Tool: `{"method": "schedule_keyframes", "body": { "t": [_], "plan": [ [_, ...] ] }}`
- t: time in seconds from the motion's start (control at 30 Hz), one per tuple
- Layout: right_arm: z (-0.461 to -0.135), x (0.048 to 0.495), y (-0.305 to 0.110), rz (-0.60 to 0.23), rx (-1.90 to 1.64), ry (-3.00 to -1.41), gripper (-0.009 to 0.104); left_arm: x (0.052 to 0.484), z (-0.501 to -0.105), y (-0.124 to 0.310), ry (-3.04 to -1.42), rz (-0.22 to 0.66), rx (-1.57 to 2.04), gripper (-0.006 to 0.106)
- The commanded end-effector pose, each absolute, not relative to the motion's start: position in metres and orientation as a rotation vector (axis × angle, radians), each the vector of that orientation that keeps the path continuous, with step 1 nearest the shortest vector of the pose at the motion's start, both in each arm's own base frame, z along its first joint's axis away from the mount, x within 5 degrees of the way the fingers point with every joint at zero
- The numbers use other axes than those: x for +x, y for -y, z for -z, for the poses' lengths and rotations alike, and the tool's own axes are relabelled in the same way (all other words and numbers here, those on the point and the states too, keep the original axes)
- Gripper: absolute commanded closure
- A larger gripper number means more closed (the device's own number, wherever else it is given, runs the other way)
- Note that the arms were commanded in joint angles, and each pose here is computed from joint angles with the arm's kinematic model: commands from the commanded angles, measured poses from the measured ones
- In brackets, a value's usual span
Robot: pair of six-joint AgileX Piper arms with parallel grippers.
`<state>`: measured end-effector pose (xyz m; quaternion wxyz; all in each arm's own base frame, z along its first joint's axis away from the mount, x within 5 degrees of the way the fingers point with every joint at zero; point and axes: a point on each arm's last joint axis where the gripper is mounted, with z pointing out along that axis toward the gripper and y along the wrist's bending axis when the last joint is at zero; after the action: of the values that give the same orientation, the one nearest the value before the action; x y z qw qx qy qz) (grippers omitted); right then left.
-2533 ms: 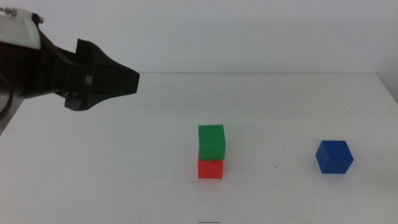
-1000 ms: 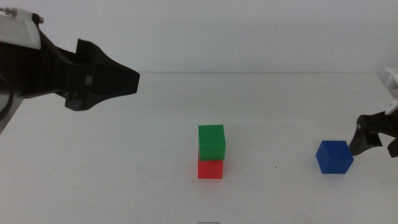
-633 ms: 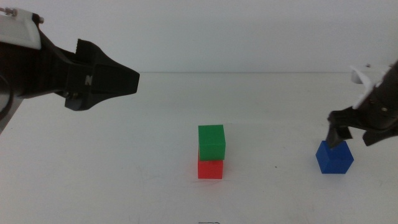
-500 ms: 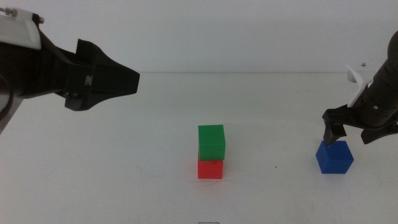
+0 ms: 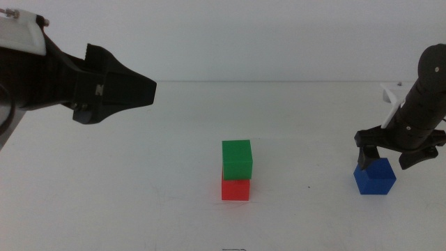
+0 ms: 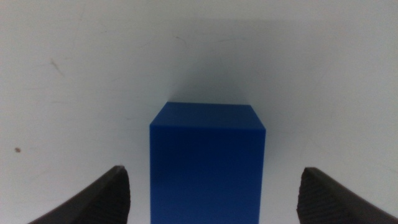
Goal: Stack red cubes first, then green, then blue cubes in a specific spot.
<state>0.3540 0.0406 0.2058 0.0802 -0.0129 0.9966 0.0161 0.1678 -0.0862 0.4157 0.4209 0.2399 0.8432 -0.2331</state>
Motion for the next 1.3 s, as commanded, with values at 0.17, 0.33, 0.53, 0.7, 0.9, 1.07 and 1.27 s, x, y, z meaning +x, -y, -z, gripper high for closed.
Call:
{"method": "schedule_keyframes", "body": {
  "t": [0.17,0.33,0.53,0.7,0.9,1.07,1.27],
  "plan": [
    [-0.214,0.364,-0.041,-0.050,-0.041,-2.898,0.001,0.165,-0.430,0.087,-2.031,0.622,0.552,0.007],
    [-0.209,0.366,-0.041,-0.048,-0.041,-2.908,0.008,0.165,-0.430,0.087,-2.031,0.622,0.552,0.007],
    [-0.207,0.365,-0.041,-0.046,-0.041,-2.927,0.053,0.165,-0.430,0.087,-2.031,0.622,0.552,0.007],
    [-0.210,0.363,-0.041,-0.044,-0.059,-2.936,0.097,0.165,-0.430,0.087,-2.031,0.622,0.552,0.007],
    [-0.222,0.325,-0.037,-0.050,-0.042,-2.921,0.096,0.165,-0.430,0.087,-2.031,0.621,0.553,0.007],
    [-0.248,0.279,-0.036,-0.031,0.048,-2.879,0.096,0.165,-0.430,0.087,-2.032,0.621,0.553,0.007],
    [-0.289,0.257,-0.049,0.013,0.182,-2.825,0.096,0.166,-0.430,0.087,-2.033,0.621,0.553,0.007]
  ]
}}
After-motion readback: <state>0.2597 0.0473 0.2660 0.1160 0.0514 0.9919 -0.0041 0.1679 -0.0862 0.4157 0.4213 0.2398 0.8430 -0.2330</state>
